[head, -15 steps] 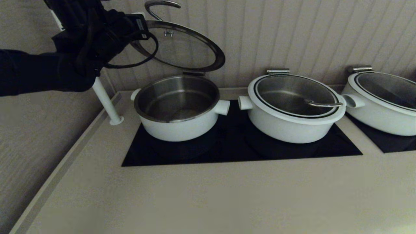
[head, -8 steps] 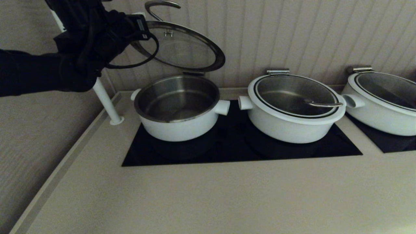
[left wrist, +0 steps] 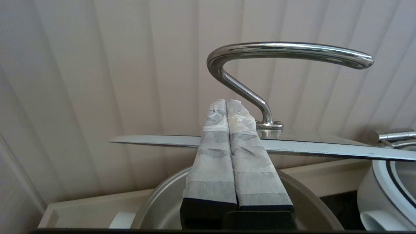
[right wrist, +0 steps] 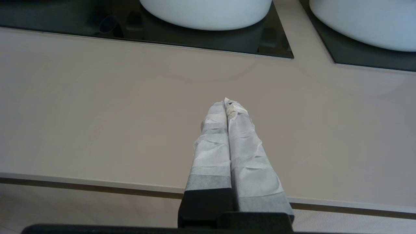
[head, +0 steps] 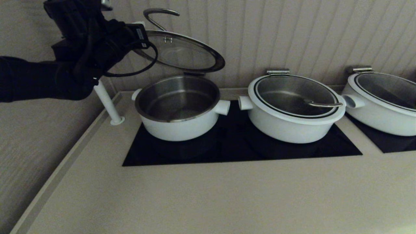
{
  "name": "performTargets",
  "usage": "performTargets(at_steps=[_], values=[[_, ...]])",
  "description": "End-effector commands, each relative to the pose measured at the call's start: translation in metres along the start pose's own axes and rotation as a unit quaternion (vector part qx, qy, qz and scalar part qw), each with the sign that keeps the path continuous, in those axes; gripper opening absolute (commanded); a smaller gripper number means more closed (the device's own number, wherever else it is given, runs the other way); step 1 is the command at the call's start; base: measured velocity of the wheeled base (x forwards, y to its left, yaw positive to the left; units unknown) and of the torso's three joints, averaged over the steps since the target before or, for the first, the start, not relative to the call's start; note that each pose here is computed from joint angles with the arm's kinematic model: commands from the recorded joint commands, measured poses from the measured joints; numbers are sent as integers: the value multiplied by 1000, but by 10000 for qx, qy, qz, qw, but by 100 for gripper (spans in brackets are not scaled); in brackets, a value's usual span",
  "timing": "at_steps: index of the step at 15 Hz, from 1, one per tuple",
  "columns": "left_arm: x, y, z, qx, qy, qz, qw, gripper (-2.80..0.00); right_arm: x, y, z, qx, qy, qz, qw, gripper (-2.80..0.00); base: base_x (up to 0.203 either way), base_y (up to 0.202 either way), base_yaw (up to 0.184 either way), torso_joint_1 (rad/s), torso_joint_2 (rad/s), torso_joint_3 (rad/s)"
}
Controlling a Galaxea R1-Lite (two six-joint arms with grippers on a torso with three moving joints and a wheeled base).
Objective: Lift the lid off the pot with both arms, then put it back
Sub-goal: Close the pot lid
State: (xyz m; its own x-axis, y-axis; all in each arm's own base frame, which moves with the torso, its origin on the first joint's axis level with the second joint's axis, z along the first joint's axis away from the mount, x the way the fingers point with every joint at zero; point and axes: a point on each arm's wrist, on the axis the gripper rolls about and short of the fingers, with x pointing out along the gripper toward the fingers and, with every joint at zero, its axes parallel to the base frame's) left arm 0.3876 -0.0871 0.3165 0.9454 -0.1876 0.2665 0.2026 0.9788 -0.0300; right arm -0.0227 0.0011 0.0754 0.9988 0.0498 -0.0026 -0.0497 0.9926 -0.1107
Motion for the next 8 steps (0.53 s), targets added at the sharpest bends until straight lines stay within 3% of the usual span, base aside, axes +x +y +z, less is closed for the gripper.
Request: performTargets(at_steps=[1,8], values=[[-2,0,-2,-1,55,4,10000,-280,0,0,0,-4,2,4,10000,-280,0,0,0,0,0,0],[-18,1,-16,15,354,20,9994,-280,0,0,0,-4,2,4,10000,-280,0,0,0,0,0,0]])
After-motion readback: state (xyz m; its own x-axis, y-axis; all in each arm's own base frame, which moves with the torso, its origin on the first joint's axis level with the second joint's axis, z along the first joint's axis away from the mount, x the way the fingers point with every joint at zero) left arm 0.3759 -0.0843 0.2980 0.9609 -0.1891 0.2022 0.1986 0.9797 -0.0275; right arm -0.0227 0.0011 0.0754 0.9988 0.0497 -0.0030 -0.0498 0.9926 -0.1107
